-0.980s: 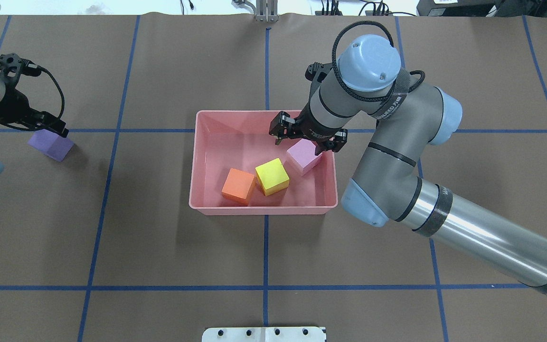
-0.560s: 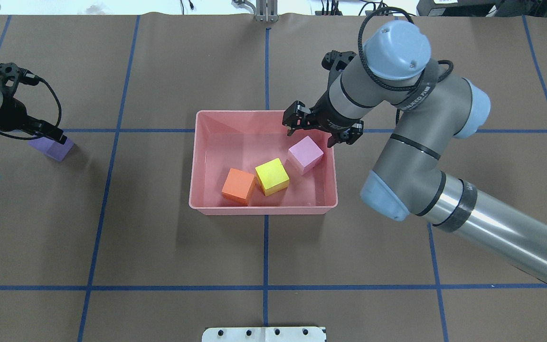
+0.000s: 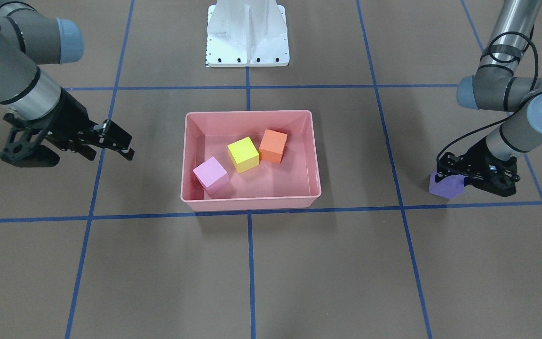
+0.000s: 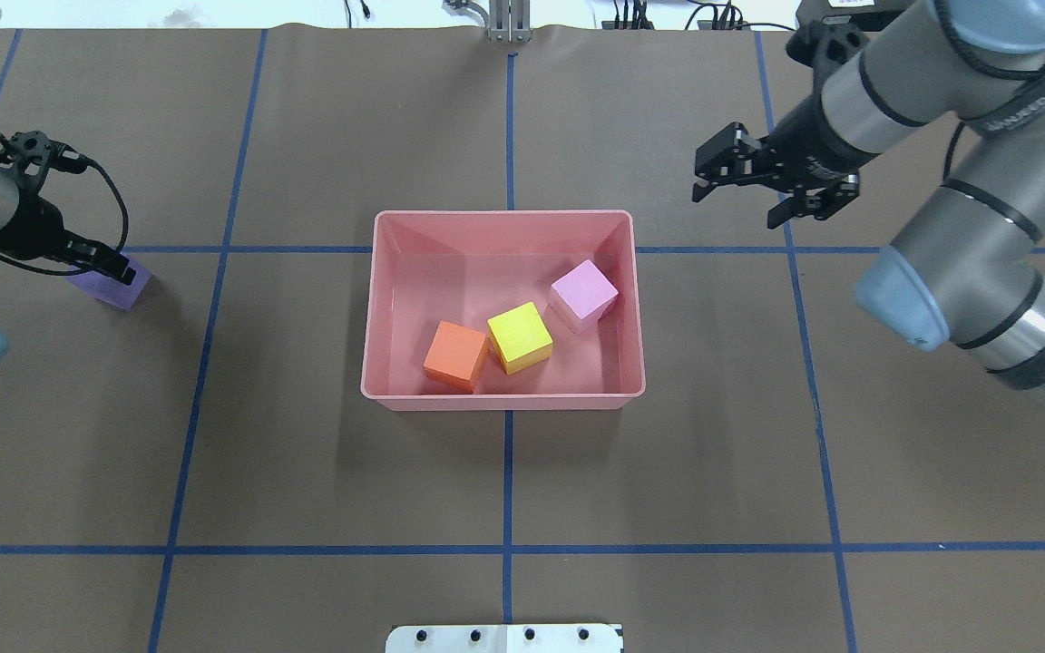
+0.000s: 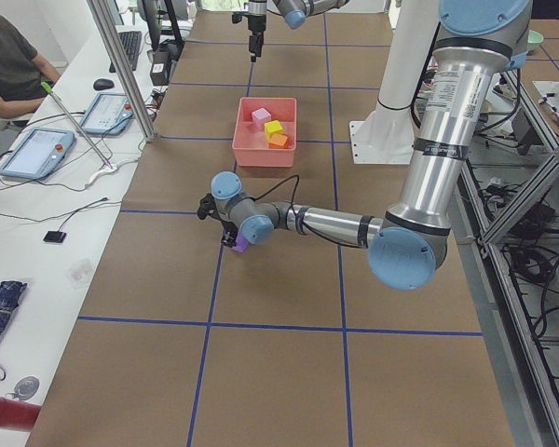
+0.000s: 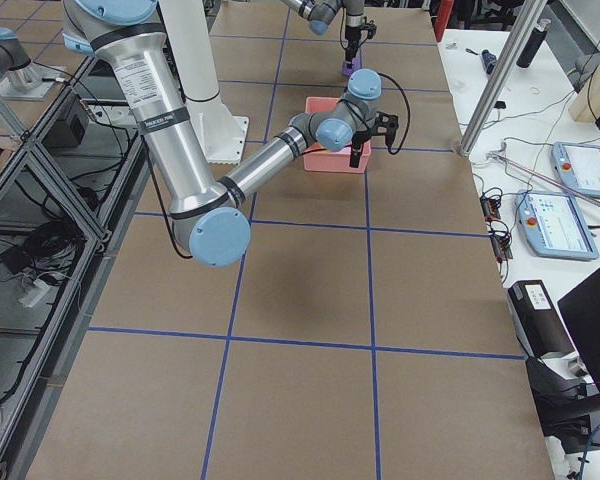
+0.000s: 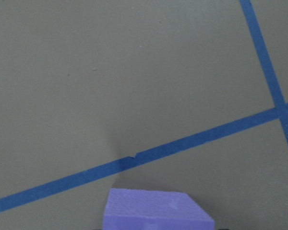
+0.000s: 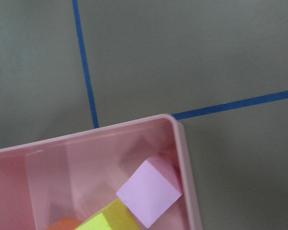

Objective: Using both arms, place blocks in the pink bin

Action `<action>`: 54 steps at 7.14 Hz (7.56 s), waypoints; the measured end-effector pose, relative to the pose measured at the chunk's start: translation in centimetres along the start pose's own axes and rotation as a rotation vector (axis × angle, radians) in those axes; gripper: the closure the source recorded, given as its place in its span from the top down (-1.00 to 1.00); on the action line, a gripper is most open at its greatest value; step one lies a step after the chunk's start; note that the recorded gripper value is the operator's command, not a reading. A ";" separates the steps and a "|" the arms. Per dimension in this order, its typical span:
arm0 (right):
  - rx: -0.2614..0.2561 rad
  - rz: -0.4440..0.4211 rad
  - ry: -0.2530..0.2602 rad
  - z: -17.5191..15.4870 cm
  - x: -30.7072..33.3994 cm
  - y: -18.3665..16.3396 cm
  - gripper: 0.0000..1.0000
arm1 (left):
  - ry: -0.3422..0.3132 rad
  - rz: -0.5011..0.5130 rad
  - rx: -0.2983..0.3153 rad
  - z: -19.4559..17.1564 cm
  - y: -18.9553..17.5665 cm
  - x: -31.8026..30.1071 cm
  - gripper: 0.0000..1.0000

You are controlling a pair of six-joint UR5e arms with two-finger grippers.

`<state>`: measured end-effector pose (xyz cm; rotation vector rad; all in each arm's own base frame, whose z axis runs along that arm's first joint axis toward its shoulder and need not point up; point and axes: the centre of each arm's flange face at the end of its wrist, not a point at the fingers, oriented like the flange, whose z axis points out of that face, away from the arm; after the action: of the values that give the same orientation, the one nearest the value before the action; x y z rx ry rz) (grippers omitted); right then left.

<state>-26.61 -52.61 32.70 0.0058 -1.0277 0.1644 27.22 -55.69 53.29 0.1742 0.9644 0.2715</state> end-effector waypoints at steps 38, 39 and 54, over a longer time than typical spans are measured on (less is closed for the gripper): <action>-0.111 -0.094 0.267 -9.7 40.2 -1.5 1.00 | -0.156 -0.310 0.002 -20.6 12.4 -21.7 1.00; -0.111 -0.098 0.266 -9.7 40.2 -1.7 1.00 | -0.156 -0.310 0.001 -20.6 12.3 -21.7 1.00; -0.105 -0.115 0.279 -8.1 42.2 -1.8 1.00 | -0.145 -0.308 -0.001 -20.3 13.0 -21.9 1.00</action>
<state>1.86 -48.07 64.65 -0.0522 -0.7544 0.0051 -3.32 -49.48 62.53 0.0415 0.8329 -0.0240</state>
